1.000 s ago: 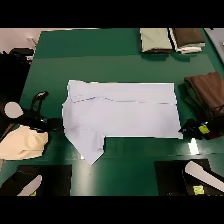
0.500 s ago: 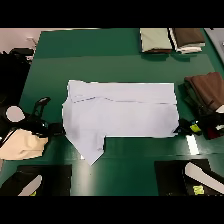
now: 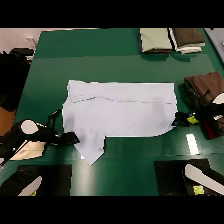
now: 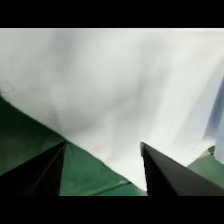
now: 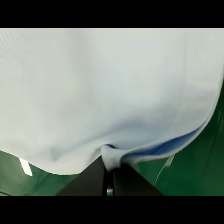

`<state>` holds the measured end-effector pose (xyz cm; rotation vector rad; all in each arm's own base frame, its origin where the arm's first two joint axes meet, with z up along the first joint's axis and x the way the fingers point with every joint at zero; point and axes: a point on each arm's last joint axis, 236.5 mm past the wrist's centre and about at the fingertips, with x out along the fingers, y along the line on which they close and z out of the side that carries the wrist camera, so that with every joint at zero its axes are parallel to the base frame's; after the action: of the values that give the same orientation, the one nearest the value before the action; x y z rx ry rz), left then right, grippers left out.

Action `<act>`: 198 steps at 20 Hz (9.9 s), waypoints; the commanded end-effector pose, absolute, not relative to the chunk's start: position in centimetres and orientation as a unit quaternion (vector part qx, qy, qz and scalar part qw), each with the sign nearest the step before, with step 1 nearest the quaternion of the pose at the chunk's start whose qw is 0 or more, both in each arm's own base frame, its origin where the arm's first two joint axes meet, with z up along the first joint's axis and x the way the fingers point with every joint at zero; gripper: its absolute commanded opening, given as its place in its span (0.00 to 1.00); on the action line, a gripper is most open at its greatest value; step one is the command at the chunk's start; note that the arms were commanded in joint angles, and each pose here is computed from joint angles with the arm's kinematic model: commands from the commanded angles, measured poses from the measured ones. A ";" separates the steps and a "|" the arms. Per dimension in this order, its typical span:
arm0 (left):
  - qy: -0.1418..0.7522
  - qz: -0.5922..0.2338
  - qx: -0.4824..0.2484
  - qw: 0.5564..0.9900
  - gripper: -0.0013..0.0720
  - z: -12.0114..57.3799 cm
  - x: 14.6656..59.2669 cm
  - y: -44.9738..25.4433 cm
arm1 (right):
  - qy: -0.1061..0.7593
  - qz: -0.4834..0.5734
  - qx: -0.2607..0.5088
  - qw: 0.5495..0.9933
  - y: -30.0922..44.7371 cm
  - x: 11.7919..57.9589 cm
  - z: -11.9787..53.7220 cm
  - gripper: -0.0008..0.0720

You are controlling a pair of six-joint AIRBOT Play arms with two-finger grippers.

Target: Fold the shirts.

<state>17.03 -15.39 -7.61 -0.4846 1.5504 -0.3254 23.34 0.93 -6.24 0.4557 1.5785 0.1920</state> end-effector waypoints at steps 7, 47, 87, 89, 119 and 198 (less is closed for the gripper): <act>0.660 -0.148 -0.234 0.698 0.05 -8.1 18.1 -17.6 | 0.712 0.095 0.203 0.666 1.5 22.8 -5.9 0.03; 0.493 -0.128 -0.021 0.860 0.05 -0.1 44.8 -12.6 | 0.648 0.078 0.142 0.744 0.5 41.4 -2.5 0.05; 0.538 -0.327 -0.089 0.771 0.04 -6.5 42.0 -41.1 | 0.452 0.319 0.164 0.817 14.9 43.3 18.6 0.03; 0.539 -0.327 -0.087 0.772 0.04 -6.6 42.0 -41.0 | 0.447 0.331 0.161 0.815 16.5 43.3 19.7 0.03; 0.248 -0.143 -0.011 0.958 0.05 30.5 43.1 -10.9 | 0.507 0.358 0.100 0.777 27.8 43.6 6.4 0.41; 0.252 -0.316 -0.001 0.914 0.05 29.6 38.0 -25.2 | 0.375 -0.298 0.251 0.841 -30.1 22.2 13.5 0.78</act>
<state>37.96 -25.22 29.61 -0.0072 0.5218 -0.6495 21.10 -30.11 11.14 0.5414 0.9009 -0.6268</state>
